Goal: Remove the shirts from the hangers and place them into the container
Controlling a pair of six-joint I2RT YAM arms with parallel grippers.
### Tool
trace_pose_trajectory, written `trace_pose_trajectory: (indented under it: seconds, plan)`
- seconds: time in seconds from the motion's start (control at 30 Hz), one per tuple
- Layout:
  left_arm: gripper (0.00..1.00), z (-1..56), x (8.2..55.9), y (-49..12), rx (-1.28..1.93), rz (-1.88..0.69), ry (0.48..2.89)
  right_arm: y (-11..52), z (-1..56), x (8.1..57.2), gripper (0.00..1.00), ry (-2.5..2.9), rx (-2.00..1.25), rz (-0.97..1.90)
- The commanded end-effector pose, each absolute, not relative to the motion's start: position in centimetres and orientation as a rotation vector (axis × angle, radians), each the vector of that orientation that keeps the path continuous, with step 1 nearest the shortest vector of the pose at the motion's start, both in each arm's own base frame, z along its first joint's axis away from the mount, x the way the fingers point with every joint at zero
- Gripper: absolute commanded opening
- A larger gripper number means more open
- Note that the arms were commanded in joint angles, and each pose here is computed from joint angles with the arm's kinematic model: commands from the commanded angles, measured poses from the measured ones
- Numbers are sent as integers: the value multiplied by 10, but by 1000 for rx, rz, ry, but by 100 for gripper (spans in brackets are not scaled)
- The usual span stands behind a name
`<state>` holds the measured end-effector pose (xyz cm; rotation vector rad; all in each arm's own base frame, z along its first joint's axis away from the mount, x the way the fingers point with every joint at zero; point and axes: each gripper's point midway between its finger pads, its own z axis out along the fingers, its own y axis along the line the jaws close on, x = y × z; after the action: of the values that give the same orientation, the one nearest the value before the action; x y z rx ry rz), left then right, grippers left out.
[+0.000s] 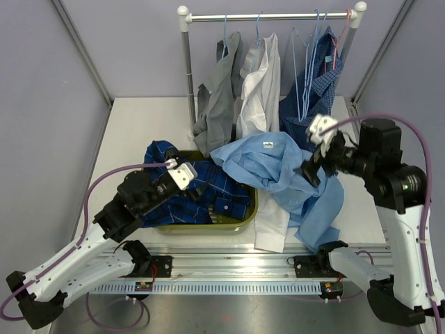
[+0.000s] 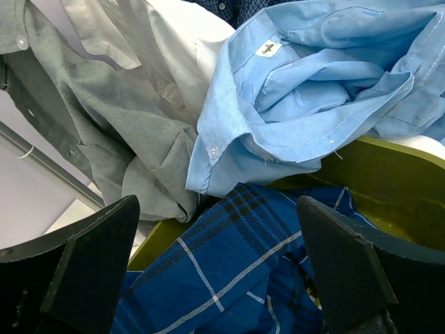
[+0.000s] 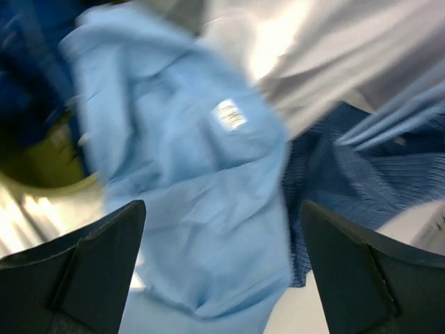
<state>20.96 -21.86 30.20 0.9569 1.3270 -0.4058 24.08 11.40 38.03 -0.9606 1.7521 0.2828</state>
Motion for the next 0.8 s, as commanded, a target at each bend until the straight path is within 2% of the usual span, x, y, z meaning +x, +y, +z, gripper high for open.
trace_pose_trajectory:
  seconds: [0.0,0.07,0.17,0.27,0.4,0.43,0.5,0.53,0.57,0.6,0.63,0.7,0.77]
  plan:
    - [99,332,206,-221,920,-440,1252,143,317,155,99,1626,-1467,612]
    - [99,333,207,-218,911,-429,1252,141,297,144,99,1579,-1559,619]
    - [99,334,205,-215,902,-426,1252,130,256,155,100,1668,-1575,549]
    - [99,329,205,-215,903,-433,1266,124,228,178,99,1741,-1528,478]
    - [99,327,200,-219,907,-480,1275,121,213,237,99,1758,-1364,312]
    - [99,328,197,-222,918,-504,1270,117,210,248,96,1793,-1312,280]
    - [99,328,191,-227,931,-546,1271,119,219,259,76,1778,-1266,265]
    - [99,332,189,-229,936,-567,1262,122,222,260,61,1801,-1227,302]
    - [99,333,182,-234,964,-607,1248,130,233,255,27,1784,-1212,360]
    - [99,331,180,-239,975,-640,1262,135,252,252,12,1763,-1186,395]
    - [99,332,178,-243,989,-665,1257,140,267,246,5,1769,-1131,454]
    - [99,342,170,-253,1023,-729,1213,154,313,227,1,1699,-1110,576]
    - [99,349,168,-266,1071,-769,1183,169,348,208,0,1668,-1071,751]
